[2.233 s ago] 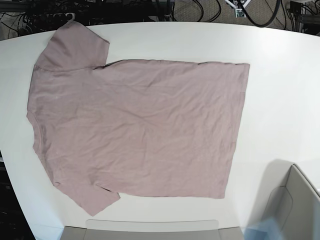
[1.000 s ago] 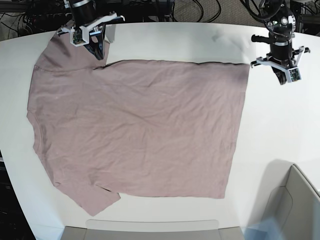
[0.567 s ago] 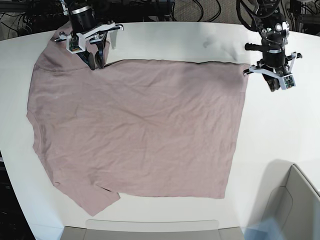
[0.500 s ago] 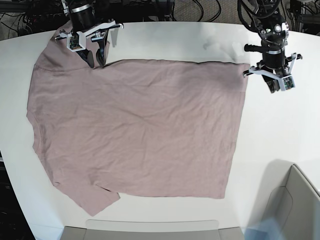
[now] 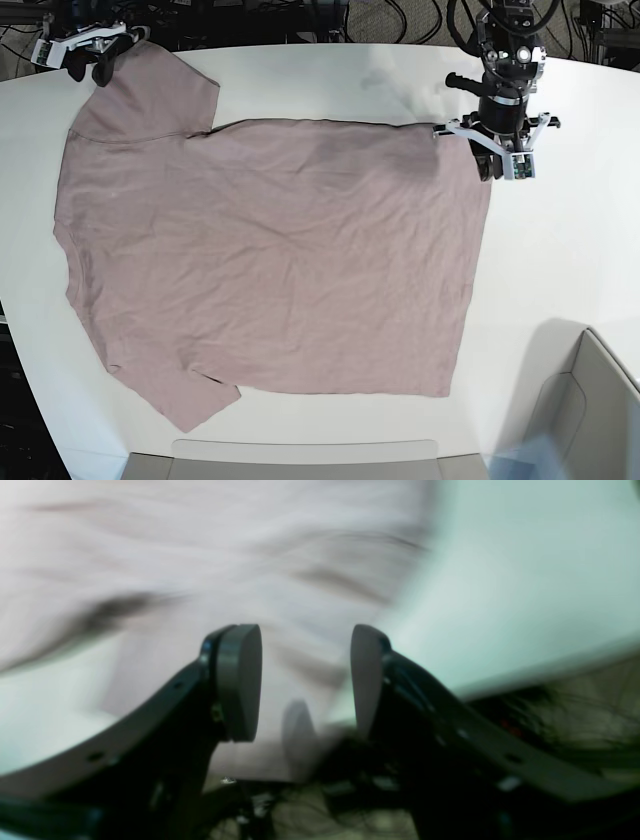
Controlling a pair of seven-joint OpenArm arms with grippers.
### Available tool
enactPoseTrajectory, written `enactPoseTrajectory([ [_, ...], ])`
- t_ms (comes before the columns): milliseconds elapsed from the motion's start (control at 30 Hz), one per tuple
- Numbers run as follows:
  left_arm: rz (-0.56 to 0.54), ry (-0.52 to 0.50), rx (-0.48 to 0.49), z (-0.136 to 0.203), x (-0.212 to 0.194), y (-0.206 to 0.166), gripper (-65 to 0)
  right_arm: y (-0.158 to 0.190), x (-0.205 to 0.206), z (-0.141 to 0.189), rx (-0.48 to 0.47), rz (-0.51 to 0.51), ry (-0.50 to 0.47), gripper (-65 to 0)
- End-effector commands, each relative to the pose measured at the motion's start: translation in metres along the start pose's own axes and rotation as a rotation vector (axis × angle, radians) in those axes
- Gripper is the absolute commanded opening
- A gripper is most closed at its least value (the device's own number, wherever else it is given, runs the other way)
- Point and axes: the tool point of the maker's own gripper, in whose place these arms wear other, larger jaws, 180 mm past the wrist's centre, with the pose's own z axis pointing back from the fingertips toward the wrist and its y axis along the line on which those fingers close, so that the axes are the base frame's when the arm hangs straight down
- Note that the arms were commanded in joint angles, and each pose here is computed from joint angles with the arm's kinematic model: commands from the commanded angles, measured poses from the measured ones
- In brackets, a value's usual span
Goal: Fold the T-shirt properly
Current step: 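Lower both grippers onto the shirt's shoulder corners and close them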
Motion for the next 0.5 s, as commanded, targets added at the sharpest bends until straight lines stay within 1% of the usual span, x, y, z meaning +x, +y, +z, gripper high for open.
enactPoseTrajectory([
  [0,-0.013,-0.044,0.005,0.002,0.011,0.002,-53.4,-0.001,0.005,0.002,0.020,0.002,-0.018,-36.1],
  [167,-0.013,-0.040,0.007,0.001,0.010,0.002,-53.4,-0.018,-0.012,0.000,-0.017,-0.068,0.021,-36.2],
  [300,-0.008,-0.036,0.007,0.001,0.008,0.002,-53.4,-0.024,-0.016,-0.014,-0.024,-0.076,0.024,-36.2],
  [367,-0.007,-0.036,0.007,0.001,0.008,0.002,-53.4,-0.018,-0.019,-0.023,-0.009,-0.086,0.025,-36.2],
  [467,-0.005,-0.037,0.017,0.001,0.009,0.005,-53.4,-0.008,-0.020,-0.027,0.027,-0.074,0.038,-36.2],
])
